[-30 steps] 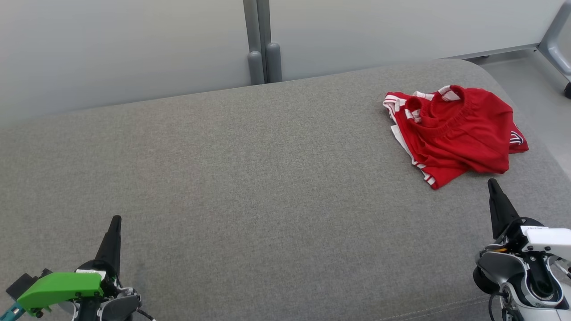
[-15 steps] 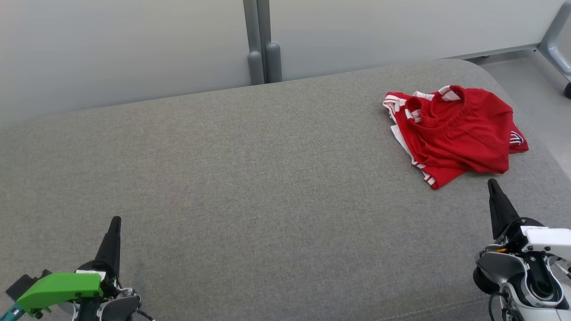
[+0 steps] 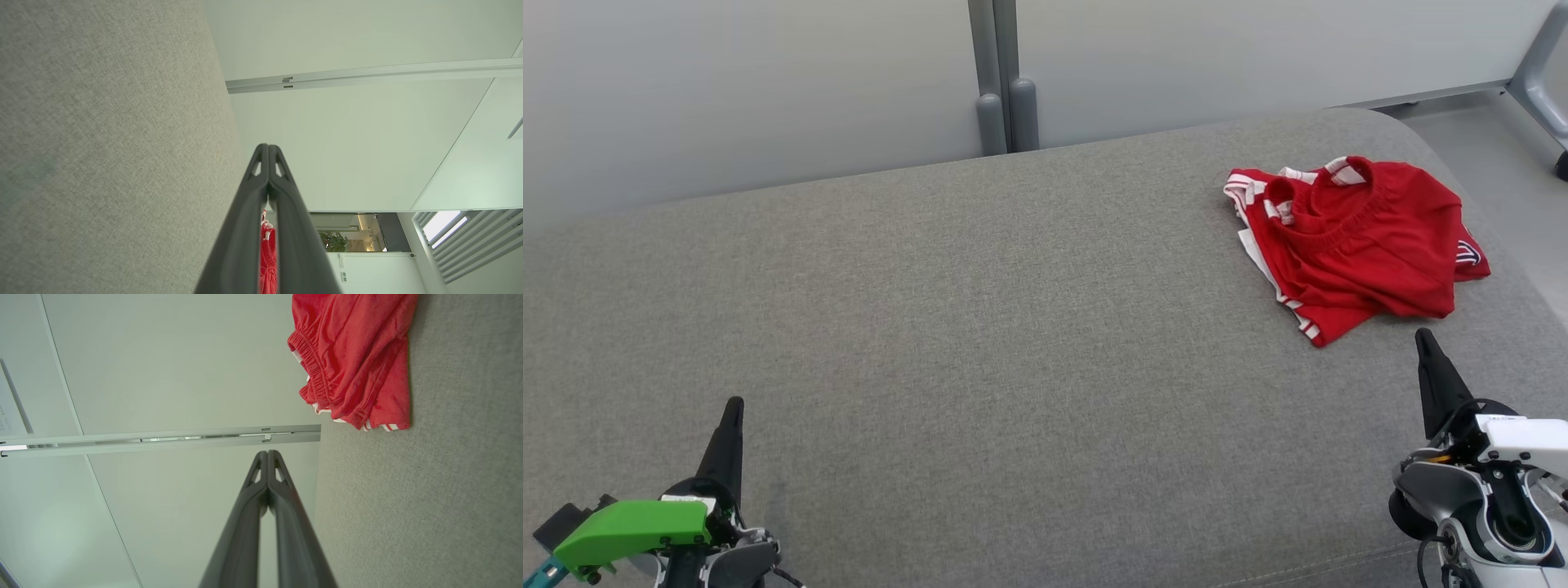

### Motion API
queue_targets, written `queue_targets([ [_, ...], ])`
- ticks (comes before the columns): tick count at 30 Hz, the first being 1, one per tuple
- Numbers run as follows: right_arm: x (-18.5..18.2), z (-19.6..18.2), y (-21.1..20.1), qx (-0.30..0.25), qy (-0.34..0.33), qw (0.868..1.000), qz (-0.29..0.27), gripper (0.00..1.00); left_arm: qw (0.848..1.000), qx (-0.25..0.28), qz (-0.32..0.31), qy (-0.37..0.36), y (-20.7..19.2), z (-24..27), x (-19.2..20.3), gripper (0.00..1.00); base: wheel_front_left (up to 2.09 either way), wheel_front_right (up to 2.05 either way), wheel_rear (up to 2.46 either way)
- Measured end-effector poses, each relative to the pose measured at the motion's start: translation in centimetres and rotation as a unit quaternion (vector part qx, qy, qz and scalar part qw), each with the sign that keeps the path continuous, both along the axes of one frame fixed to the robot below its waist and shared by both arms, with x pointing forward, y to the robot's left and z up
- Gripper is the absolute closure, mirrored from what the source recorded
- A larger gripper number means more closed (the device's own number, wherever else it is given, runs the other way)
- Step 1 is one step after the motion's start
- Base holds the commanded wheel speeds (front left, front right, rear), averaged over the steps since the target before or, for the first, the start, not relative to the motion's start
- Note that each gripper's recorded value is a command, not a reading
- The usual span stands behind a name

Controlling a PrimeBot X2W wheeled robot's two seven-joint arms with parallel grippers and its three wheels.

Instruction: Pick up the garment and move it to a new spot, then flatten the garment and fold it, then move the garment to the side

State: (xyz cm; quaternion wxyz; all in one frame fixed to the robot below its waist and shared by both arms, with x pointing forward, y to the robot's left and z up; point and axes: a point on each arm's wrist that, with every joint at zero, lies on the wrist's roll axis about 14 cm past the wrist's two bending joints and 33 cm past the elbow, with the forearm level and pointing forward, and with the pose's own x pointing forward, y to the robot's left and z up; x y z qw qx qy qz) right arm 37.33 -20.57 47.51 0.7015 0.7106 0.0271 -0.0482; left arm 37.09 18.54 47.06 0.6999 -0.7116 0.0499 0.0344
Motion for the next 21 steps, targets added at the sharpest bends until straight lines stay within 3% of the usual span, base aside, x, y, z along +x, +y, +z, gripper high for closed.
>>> queue_targets([
  [21,-0.01,-0.03,-0.03,0.000,0.000,1.000,0.000,1.00,1.000,-0.001,0.000,0.000,0.02,-0.01,0.01,1.00,0.00,0.00,0.00],
])
